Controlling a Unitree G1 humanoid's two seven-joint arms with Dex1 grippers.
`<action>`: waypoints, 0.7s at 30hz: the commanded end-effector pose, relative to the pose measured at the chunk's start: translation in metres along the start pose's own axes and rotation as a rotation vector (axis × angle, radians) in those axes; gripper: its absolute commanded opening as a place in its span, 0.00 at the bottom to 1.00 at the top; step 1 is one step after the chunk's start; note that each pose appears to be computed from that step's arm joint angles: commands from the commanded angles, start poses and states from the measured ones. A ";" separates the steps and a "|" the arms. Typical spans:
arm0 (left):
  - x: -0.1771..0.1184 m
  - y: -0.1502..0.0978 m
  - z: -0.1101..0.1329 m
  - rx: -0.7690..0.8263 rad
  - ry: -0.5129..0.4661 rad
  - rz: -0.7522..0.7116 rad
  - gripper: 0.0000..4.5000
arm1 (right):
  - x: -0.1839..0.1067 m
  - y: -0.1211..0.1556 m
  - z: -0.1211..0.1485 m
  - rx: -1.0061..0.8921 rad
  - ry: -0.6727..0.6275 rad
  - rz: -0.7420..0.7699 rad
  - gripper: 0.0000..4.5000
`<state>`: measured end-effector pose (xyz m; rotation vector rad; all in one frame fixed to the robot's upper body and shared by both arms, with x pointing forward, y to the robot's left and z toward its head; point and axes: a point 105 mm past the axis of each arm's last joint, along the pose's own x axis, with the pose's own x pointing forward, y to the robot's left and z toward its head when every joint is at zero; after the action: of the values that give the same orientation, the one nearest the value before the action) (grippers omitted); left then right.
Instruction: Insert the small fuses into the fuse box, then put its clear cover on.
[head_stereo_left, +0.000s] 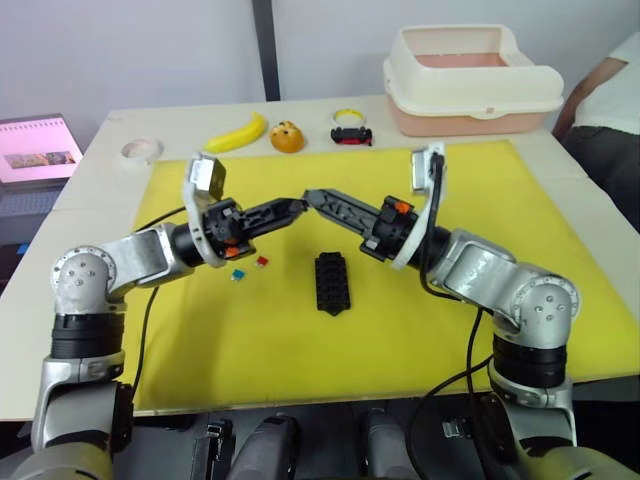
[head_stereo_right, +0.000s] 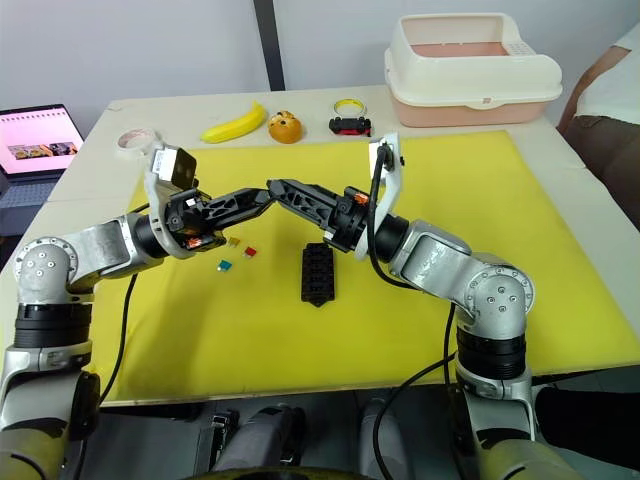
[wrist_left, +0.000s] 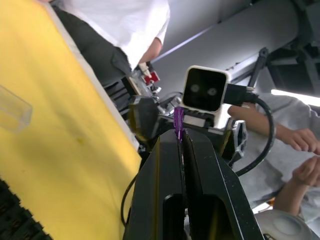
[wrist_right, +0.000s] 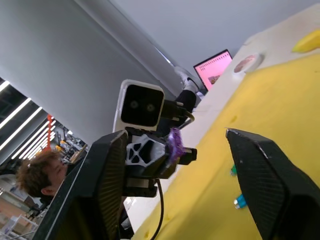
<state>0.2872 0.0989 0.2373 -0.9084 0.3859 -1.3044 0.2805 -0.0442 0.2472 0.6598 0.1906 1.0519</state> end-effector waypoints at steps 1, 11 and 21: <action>0.001 -0.009 0.005 0.034 -0.011 -0.033 0.00 | 0.000 0.007 0.003 -0.010 -0.012 0.025 0.73; 0.004 -0.006 0.000 0.030 -0.014 -0.031 0.00 | -0.002 0.011 -0.002 -0.035 0.015 0.040 0.26; 0.008 -0.006 -0.001 0.022 -0.017 -0.043 0.00 | -0.004 0.010 0.000 -0.039 0.027 0.037 0.02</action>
<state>0.2886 0.0926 0.2311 -0.9209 0.3886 -1.2981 0.2796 -0.0479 0.2444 0.6220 0.2038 1.0489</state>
